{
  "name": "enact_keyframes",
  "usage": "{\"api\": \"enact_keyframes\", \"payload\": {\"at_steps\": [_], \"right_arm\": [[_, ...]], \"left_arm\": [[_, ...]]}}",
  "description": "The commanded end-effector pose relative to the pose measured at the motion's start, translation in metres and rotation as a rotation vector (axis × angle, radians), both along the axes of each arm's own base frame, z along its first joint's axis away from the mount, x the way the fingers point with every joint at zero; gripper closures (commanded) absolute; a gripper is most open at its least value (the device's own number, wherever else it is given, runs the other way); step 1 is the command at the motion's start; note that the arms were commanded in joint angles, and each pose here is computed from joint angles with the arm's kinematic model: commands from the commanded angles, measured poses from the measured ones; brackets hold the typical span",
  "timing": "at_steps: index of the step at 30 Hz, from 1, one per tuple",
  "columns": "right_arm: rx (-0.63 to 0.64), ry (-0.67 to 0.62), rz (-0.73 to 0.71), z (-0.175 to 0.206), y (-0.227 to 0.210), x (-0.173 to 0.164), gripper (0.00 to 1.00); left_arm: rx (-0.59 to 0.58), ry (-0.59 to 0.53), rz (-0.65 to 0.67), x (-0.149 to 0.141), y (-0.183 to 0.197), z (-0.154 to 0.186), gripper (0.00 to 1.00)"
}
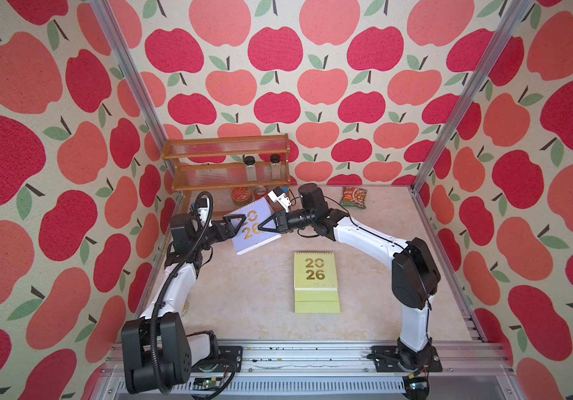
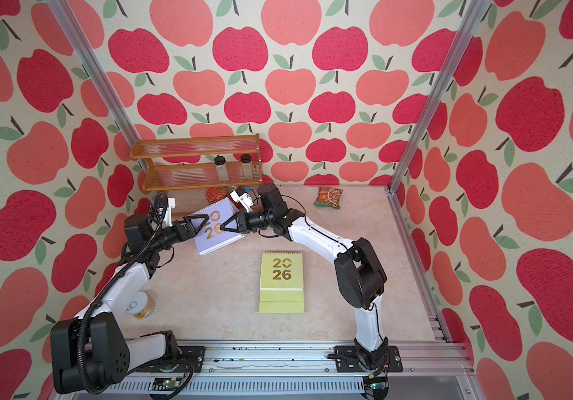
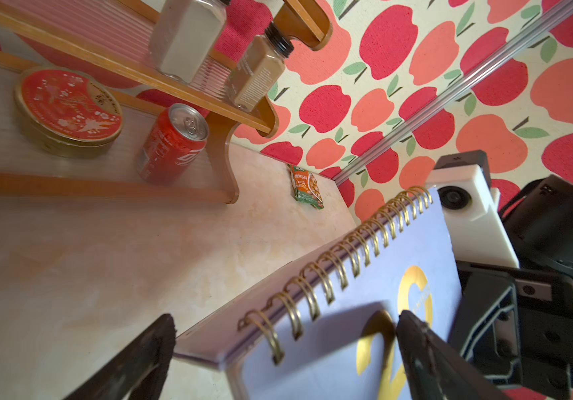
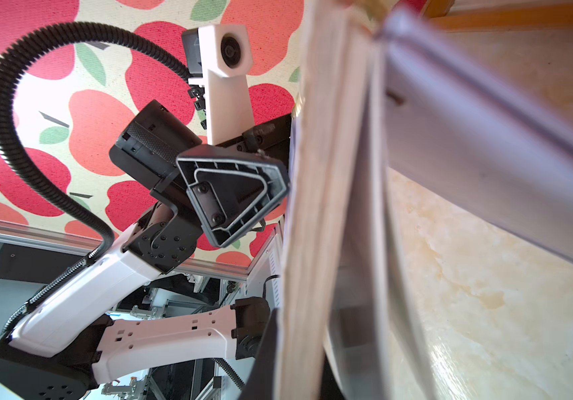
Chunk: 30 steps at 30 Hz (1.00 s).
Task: Stack the calendars
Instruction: Place the calendar at the calendar.
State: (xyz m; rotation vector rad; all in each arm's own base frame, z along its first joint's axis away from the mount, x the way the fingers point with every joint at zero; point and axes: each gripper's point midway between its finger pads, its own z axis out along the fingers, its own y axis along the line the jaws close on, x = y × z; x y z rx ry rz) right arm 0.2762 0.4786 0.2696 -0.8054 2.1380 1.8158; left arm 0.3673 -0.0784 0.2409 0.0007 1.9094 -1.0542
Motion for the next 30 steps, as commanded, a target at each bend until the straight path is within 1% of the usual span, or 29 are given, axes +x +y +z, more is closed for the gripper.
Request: {"api": "enact_keyframes", "payload": {"at_steps": [1, 5, 10, 16, 25, 26, 27, 28, 29, 30], "right_arm": [[0.153, -0.077, 0.067, 0.053, -0.008, -0.009, 1.0], [0.177, -0.048, 0.074, 0.053, -0.01, -0.005, 1.0], [0.21, -0.002, 0.063, 0.05, -0.014, 0.005, 1.0], [0.209, 0.024, 0.066, 0.043, -0.015, 0.011, 1.0], [0.197, 0.065, 0.065, 0.031, -0.014, 0.018, 1.0], [0.195, 0.069, 0.067, 0.03, -0.013, 0.018, 1.0], [0.193, 0.073, 0.068, 0.028, -0.013, 0.018, 1.0], [0.192, 0.075, 0.068, 0.027, -0.012, 0.018, 1.0], [0.191, 0.076, 0.067, 0.026, -0.013, 0.019, 1.0], [0.19, 0.077, 0.066, 0.026, -0.012, 0.019, 1.0]], "left_arm": [[0.023, -0.081, -0.079, -0.001, -0.011, 0.018, 0.05], [0.043, -0.102, -0.118, -0.005, -0.023, 0.022, 0.1], [0.062, -0.113, -0.154, -0.009, -0.035, 0.025, 0.22], [0.073, -0.123, -0.193, -0.013, -0.046, 0.031, 0.35], [0.078, -0.136, -0.225, -0.02, -0.056, 0.041, 0.48], [0.078, -0.131, -0.225, -0.019, -0.056, 0.04, 0.51], [0.078, -0.125, -0.227, -0.019, -0.057, 0.04, 0.62], [0.075, -0.117, -0.227, -0.018, -0.057, 0.039, 0.85], [0.074, -0.111, -0.221, -0.017, -0.057, 0.039, 0.94], [0.072, -0.109, -0.223, -0.017, -0.057, 0.039, 0.99]]}}
